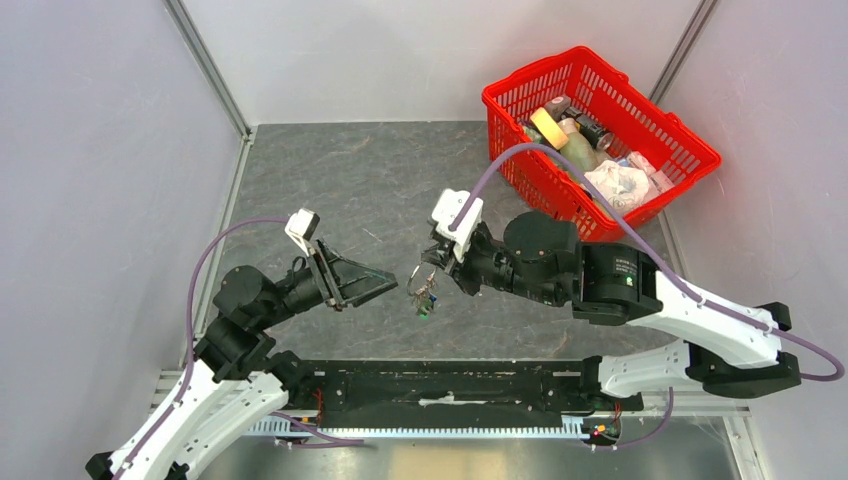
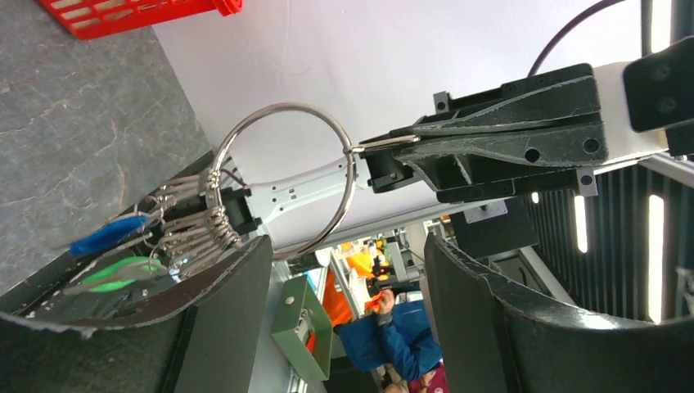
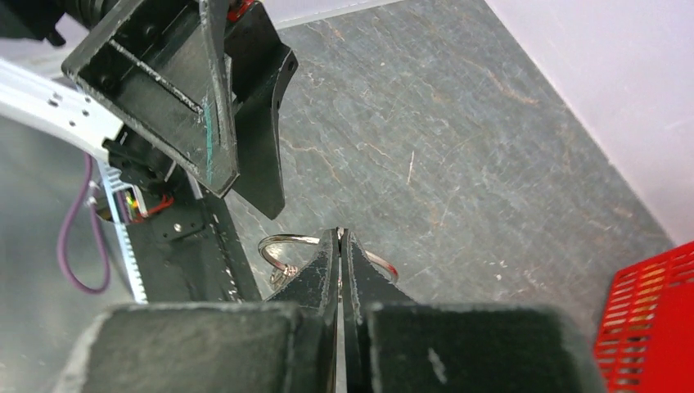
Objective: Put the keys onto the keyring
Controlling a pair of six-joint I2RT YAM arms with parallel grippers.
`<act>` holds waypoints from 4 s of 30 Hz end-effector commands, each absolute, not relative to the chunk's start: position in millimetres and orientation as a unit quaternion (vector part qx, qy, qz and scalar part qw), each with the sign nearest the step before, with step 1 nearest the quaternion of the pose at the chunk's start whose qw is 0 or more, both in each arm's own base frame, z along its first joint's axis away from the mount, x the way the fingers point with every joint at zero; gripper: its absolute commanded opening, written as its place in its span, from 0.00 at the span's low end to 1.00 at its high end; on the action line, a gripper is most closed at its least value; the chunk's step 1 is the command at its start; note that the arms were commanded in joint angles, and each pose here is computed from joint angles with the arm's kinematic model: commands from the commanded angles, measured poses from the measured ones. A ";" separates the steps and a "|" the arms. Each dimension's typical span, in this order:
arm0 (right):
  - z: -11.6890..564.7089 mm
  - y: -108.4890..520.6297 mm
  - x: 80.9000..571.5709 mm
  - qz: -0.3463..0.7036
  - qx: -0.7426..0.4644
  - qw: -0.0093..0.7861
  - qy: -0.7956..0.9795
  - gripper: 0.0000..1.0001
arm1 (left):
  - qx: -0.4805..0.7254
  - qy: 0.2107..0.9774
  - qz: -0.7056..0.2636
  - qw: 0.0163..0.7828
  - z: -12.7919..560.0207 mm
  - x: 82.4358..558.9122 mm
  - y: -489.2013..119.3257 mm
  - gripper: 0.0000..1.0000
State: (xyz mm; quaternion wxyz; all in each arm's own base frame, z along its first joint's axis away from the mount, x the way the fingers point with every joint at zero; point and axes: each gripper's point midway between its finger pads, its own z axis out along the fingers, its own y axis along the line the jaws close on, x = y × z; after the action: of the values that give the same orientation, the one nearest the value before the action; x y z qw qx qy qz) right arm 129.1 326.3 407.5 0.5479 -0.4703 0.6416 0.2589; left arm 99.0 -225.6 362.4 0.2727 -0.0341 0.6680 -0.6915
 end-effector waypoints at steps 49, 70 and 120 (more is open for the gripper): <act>387.3 360.8 177.5 0.391 -0.185 0.356 0.829 0.00 | 0.241 0.563 -0.460 0.643 366.2 155.0 -212.8 0.73; 392.4 376.4 179.1 0.406 -0.199 0.347 0.822 0.00 | 0.256 0.592 -0.444 0.622 348.3 166.4 -222.1 0.66; 383.6 379.7 183.7 0.394 -0.210 0.352 0.823 0.00 | 0.244 0.592 -0.429 0.637 360.1 173.8 -218.0 0.54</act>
State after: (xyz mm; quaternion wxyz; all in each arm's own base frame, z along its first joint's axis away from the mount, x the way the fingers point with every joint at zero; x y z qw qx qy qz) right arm 179.5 373.8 358.1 0.3248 -0.2117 0.8461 0.3658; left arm 174.3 -222.8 332.0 0.6036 0.2424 0.6240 -0.4331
